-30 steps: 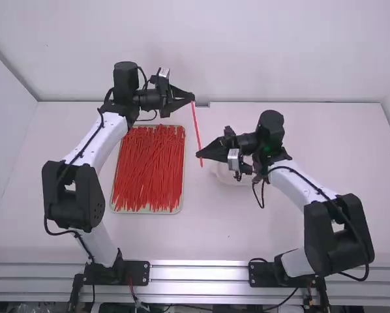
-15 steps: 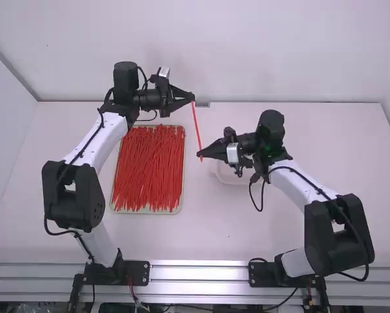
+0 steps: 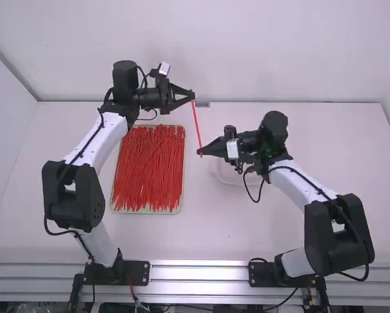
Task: Fasten the cable tie
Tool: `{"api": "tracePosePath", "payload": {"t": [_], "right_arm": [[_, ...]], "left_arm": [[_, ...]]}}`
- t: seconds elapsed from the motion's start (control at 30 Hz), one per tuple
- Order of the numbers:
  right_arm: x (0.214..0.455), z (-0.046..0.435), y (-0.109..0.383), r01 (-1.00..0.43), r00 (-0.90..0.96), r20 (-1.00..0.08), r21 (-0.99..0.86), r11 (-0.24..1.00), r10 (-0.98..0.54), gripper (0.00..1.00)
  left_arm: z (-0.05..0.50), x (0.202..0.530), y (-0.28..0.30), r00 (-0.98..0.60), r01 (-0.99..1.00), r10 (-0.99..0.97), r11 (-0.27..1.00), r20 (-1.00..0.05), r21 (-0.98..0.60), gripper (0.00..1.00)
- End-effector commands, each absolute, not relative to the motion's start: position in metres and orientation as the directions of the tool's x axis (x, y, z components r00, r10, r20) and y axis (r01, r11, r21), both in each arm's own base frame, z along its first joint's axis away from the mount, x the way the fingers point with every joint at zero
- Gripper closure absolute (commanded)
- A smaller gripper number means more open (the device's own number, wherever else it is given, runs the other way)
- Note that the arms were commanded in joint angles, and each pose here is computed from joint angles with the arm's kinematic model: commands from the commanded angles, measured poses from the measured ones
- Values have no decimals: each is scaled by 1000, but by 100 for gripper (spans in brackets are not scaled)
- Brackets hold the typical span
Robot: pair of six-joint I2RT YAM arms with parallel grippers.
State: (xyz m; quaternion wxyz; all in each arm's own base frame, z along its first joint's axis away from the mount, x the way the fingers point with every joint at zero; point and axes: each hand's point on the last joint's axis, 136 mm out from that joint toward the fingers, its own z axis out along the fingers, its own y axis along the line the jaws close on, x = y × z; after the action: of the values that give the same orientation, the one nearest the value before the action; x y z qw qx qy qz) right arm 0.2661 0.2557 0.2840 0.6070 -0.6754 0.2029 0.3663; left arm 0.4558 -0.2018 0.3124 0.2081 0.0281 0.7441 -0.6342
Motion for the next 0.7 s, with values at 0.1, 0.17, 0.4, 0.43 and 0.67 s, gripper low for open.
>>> {"api": "tracePosePath", "payload": {"t": [0.1,0.17,0.4,0.43,0.67], "right_arm": [[279,302,263,-920,364,-925,-375,-117,104,100],[288,311,265,-954,290,-951,-297,-53,110,100],[307,332,274,-995,-80,-978,90,43,191,100],[309,333,274,-987,-141,-969,152,43,201,100],[310,333,274,-921,-381,-900,389,-5,209,100]], "left_arm": [[332,461,-199,-789,542,-196,222,-582,-810,98],[337,461,-201,-743,606,-183,227,-644,-763,98],[354,460,-203,-499,821,-135,242,-856,-517,98],[357,456,-204,-432,866,-110,225,-895,-446,98],[361,431,-209,-109,988,-17,107,-994,-110,98]]}}
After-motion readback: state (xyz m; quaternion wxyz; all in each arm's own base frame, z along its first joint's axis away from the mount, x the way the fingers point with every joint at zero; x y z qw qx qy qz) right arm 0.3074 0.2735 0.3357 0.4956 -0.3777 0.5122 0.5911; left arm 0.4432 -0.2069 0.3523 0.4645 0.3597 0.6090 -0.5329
